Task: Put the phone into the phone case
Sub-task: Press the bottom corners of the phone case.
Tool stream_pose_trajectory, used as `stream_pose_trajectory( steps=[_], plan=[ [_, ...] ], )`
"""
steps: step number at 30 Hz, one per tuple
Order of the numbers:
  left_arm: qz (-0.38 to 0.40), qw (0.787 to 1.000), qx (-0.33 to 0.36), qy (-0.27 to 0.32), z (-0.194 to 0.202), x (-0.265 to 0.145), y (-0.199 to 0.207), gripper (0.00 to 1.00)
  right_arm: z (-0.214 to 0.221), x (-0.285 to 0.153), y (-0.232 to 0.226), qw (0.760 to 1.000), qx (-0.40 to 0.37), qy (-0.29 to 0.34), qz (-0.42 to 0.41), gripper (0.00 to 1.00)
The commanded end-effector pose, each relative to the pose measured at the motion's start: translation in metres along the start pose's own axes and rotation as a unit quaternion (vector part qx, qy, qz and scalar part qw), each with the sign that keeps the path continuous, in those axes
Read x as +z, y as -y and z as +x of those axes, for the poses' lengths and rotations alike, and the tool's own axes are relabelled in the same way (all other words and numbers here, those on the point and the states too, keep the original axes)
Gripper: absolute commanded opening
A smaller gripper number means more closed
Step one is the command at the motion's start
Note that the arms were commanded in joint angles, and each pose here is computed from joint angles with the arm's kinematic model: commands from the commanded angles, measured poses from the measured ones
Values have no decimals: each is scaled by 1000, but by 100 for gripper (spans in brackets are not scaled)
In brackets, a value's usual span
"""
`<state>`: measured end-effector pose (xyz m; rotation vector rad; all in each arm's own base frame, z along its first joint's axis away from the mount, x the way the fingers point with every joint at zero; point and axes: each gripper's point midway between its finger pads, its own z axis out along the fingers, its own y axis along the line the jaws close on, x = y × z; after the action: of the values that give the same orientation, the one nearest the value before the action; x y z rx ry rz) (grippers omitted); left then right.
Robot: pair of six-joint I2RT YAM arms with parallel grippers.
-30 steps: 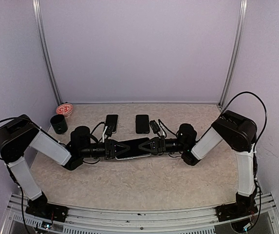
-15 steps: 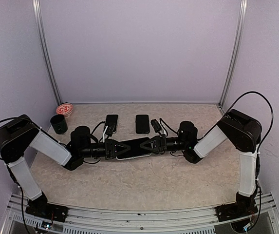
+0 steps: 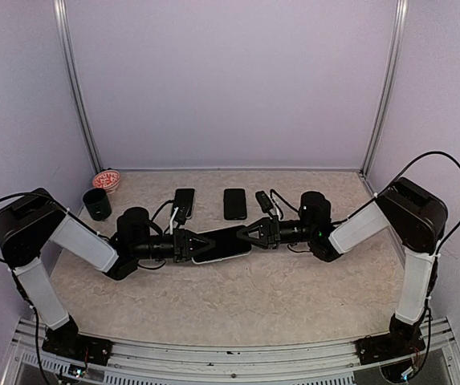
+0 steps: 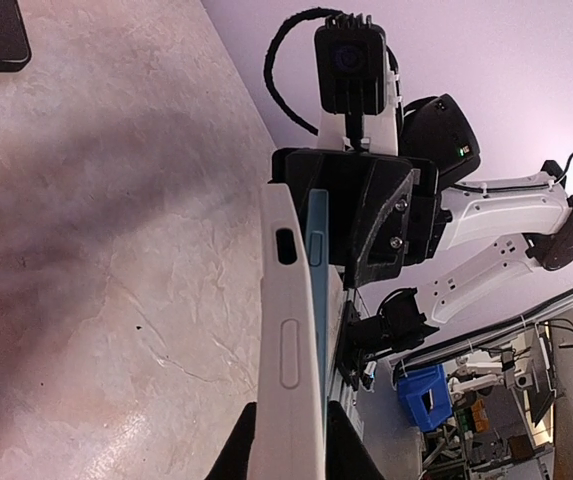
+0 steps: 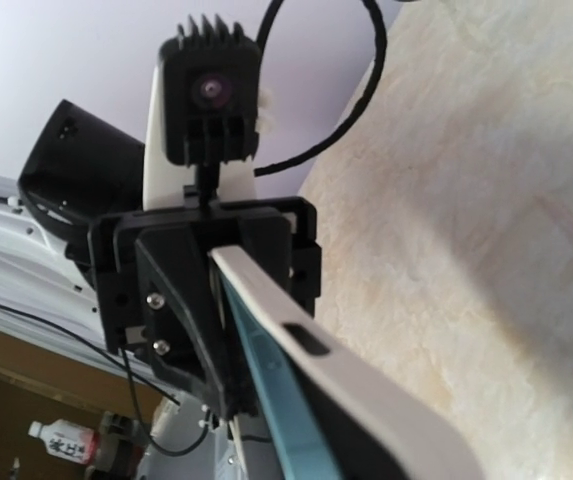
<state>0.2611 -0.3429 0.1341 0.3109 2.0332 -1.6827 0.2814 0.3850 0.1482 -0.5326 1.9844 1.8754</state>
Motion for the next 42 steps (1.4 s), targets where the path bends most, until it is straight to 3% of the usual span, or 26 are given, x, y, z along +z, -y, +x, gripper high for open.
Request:
stream_pose_trajectory(
  steps=[1, 26, 42],
  plan=[
    [5, 1000, 12, 11, -11, 0, 2, 16, -10, -10, -8, 999, -27, 7, 19, 24],
    [19, 999, 50, -2, -9, -6, 10, 15, -11, -46, -39, 995, -82, -14, 64, 25],
    [78, 989, 124, 0, -13, -18, 57, 12, 14, -46, -42, 993, -86, -76, 32, 27]
  ],
)
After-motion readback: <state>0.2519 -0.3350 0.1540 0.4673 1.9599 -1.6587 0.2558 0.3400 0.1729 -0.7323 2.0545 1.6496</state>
